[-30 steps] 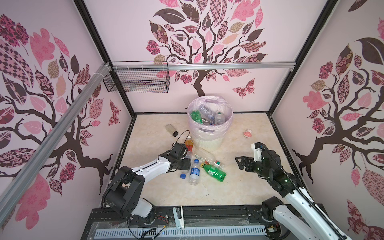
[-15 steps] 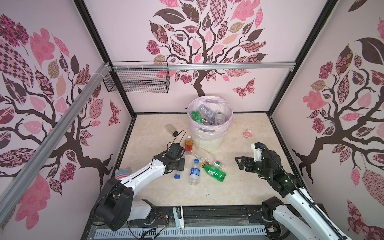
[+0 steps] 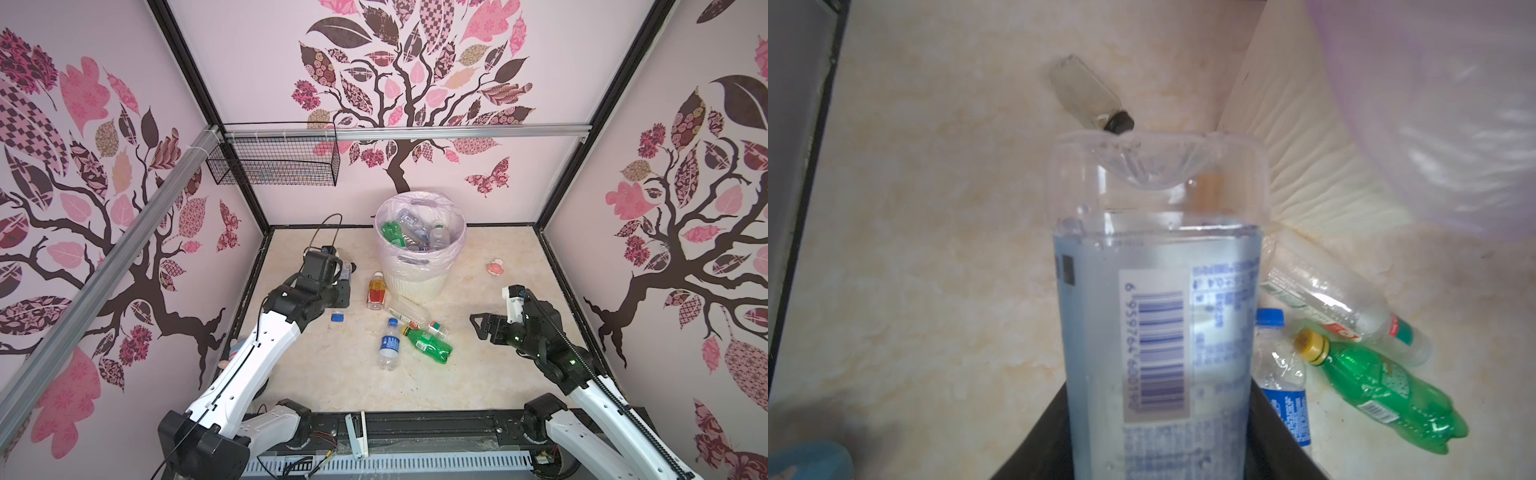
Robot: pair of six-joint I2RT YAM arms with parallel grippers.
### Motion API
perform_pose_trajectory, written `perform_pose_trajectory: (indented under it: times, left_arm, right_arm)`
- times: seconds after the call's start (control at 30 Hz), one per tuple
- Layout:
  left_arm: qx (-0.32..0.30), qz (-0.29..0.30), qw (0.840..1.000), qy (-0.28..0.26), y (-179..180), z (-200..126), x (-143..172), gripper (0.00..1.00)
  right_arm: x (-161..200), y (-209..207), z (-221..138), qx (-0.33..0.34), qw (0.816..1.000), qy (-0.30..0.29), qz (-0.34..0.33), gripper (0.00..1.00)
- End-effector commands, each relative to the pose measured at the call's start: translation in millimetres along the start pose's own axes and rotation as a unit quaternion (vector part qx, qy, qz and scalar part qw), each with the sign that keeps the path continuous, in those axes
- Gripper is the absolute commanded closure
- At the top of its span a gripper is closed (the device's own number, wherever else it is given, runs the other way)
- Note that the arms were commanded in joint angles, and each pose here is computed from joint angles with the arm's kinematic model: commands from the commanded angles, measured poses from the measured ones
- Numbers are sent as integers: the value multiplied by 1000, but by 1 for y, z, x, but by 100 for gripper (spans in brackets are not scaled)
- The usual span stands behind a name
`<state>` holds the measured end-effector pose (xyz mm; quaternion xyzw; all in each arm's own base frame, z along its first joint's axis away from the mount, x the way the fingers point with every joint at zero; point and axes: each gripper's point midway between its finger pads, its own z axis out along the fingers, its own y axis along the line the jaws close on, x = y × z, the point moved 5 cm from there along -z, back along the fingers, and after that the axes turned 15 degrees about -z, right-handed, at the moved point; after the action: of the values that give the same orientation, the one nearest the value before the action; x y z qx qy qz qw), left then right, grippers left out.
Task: Throw the plastic bottles in the bin
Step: Pick up the plastic bottle from the center of the table, then throw the plastic bottle into the trash bin.
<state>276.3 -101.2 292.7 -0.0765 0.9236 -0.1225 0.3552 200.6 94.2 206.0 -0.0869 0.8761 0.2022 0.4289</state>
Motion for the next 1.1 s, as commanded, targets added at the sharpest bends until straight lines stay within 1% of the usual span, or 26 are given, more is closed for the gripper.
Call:
perform_pose_trajectory:
  times: [0.0, 0.17, 0.33, 0.4, 0.47, 0.57, 0.67, 0.87, 0.97, 1.07]
  left_arm:
    - [53, 32, 998, -20, -28, -29, -37, 51]
    - [123, 30, 991, -50, -66, -49, -84, 52]
    - [168, 30, 983, -64, -94, -57, -118, 52]
    - [211, 25, 975, -67, -110, -66, -130, 52]
    - [271, 13, 961, -62, -128, -70, -138, 52]
    - [324, -9, 944, -61, -147, -72, -149, 52]
    - [332, -20, 941, -66, -154, -65, -159, 53]
    - [347, -38, 935, -65, -168, -40, -171, 52]
    - [348, -34, 935, -68, -177, -30, -172, 52]
    - [341, -36, 937, -63, -181, -15, -173, 52]
  right_arm:
    - [1, 3, -2, -9, 1000, 2, 0, 10]
    - [2, 4, -2, -15, 1000, 3, 2, 10]
    - [1, 5, -4, -18, 1000, 5, 1, 10]
    - [0, 6, -5, -18, 1000, 3, 1, 10]
    - [1, 6, -5, -19, 1000, 1, 2, 10]
    - [2, 6, -4, -21, 1000, 2, 4, 10]
    - [1, 7, -6, -23, 1000, 3, 3, 10]
    - [0, 7, -9, -22, 1000, 1, 2, 10]
    - [0, 7, -11, -23, 1000, -1, 3, 10]
    - [-1, 8, -12, -25, 1000, -2, 3, 9]
